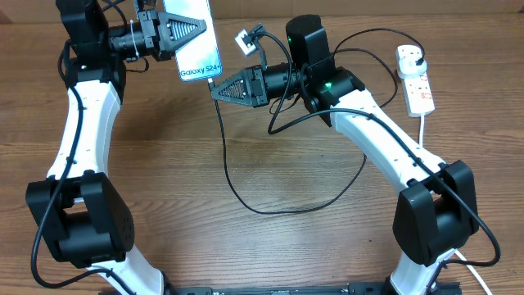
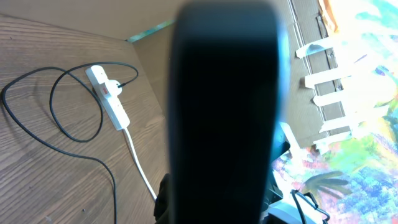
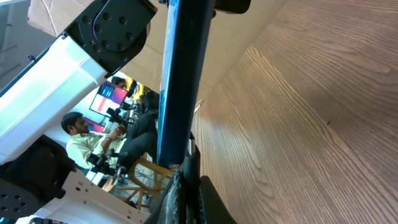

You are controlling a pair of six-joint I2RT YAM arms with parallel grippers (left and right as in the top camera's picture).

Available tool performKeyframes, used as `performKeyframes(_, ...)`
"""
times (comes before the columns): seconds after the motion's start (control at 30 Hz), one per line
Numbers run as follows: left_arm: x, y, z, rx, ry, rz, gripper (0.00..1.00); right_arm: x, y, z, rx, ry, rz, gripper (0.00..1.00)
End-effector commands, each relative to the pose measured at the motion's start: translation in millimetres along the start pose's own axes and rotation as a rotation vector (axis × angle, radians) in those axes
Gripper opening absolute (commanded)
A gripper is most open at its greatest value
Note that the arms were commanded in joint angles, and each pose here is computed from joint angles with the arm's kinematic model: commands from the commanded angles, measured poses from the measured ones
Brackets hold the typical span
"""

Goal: Plug charger to phone and switch on socket

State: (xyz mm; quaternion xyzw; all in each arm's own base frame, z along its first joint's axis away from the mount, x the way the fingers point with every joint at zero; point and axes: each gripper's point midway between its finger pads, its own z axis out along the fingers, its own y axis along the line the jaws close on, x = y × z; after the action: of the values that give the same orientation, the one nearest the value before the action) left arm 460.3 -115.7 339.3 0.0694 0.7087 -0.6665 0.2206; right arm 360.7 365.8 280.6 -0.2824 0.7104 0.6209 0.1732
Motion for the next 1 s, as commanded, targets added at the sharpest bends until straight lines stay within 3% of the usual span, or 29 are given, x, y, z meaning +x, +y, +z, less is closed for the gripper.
performKeyframes(0.0,0.1,-15.7,-1.4,0.01,0.008,0.065,0.04,0.7,6.6,3.8,-0.019,0.01,-0.01,0.04)
performKeyframes(0.97,0.2,-15.8,-1.5,0.011,0.009,0.066,0.04,0.2,18.5,14.4,-0.019,0.007,-0.05,0.04)
